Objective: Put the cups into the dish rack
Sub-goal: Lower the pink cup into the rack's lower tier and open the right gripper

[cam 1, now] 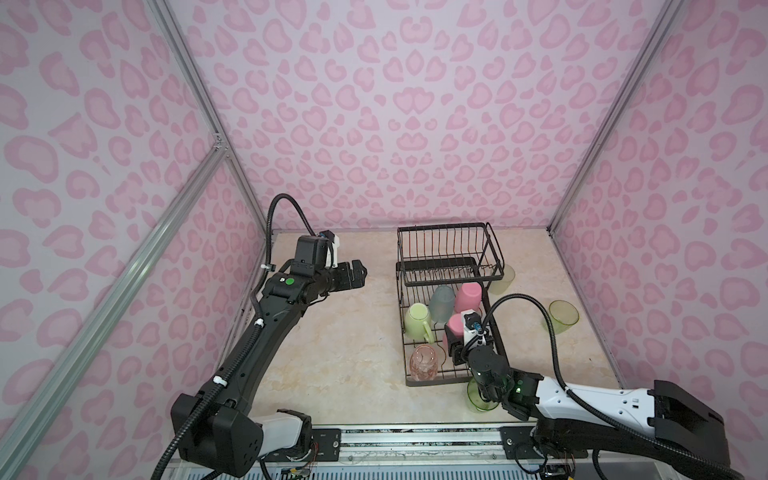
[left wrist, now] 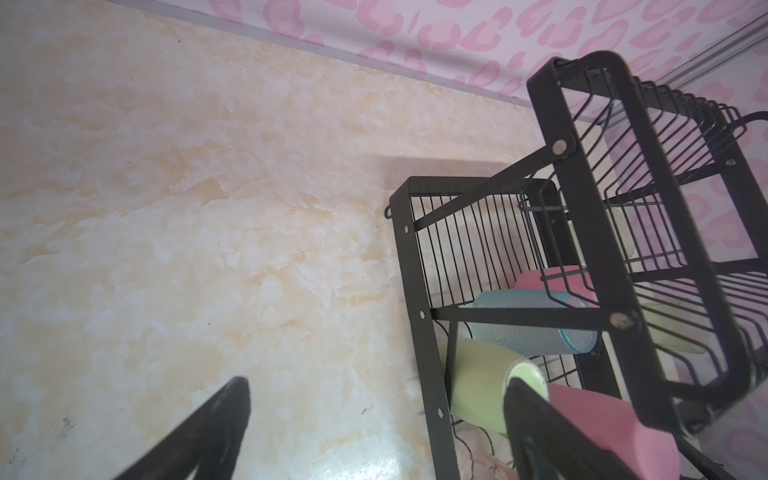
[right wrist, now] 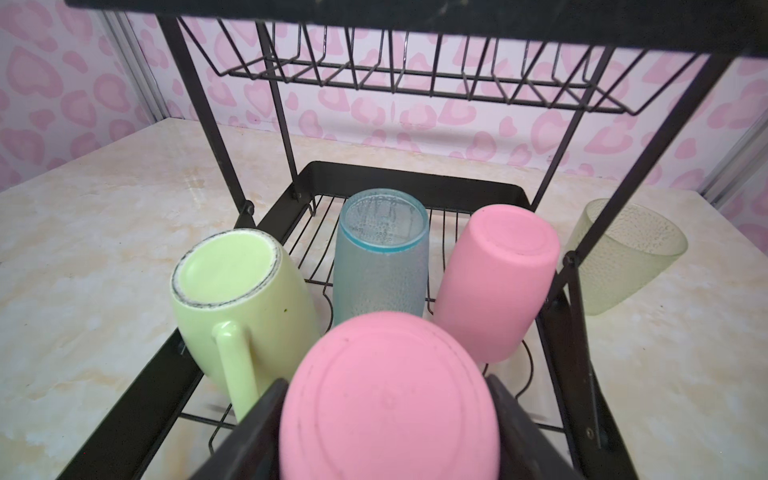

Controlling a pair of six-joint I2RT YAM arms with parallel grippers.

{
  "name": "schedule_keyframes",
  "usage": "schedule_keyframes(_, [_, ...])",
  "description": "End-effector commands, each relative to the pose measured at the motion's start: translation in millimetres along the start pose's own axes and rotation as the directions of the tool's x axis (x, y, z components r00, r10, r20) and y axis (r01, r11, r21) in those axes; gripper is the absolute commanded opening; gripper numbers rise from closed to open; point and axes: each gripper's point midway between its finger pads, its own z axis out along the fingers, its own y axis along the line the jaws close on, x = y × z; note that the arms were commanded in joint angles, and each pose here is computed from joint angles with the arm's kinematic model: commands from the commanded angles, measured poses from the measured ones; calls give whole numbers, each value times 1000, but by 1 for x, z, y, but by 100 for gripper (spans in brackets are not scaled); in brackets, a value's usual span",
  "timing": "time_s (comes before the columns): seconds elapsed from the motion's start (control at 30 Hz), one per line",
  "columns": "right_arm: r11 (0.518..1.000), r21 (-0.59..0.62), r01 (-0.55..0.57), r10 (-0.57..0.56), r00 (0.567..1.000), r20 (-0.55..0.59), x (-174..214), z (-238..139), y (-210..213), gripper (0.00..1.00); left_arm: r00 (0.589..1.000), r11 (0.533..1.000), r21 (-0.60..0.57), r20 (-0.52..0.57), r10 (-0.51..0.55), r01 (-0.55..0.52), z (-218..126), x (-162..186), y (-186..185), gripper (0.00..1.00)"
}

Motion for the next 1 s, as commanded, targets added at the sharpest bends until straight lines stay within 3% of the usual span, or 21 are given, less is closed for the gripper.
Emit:
schedule_keyframes(0.0, [999,-8,-37,38,999,33,-5,3,4,64,1000,1000,7,20,14,-14,0,-4,-2,97])
schedule_keyframes(0.67, [999,21,25,-25,999,-21,26,16,10,73,1000,1000,9,7,10,-10,4,0,0,97])
schedule_keyframes(0.97, [999,41,33,-33,999,-8,30,14,8,82,1000,1000,13,4,9,-9,4,2,-1,97])
